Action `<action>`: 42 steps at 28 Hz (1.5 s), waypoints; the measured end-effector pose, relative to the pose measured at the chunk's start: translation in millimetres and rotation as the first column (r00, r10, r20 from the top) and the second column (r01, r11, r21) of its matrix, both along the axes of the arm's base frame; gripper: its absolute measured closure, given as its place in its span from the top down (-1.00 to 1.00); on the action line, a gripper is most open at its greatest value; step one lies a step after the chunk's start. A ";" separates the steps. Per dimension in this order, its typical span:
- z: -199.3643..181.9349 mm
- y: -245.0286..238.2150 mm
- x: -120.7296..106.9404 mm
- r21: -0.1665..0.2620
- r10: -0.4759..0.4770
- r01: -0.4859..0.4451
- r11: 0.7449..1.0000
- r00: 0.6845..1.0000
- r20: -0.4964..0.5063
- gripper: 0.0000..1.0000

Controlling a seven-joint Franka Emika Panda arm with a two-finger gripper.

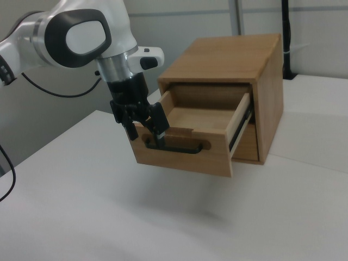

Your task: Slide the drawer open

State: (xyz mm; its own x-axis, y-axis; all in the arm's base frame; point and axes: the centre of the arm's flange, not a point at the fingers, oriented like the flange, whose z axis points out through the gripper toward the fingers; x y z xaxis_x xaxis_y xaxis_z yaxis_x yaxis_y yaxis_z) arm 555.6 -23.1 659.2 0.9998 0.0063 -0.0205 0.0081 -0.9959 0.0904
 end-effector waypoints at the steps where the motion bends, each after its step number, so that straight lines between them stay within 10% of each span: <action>1: 0.0 0.1 0.0 0.000 0.000 0.000 1.000 1.000 0.000 1.00; 42: 3.4 20.8 -1.3 0.000 0.041 -0.041 0.999 0.999 0.006 1.00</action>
State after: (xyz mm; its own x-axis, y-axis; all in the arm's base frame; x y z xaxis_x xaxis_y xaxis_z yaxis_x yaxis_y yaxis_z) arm 554.3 -2.3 662.6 0.9988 0.0469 -0.0145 0.0480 -0.9947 0.0905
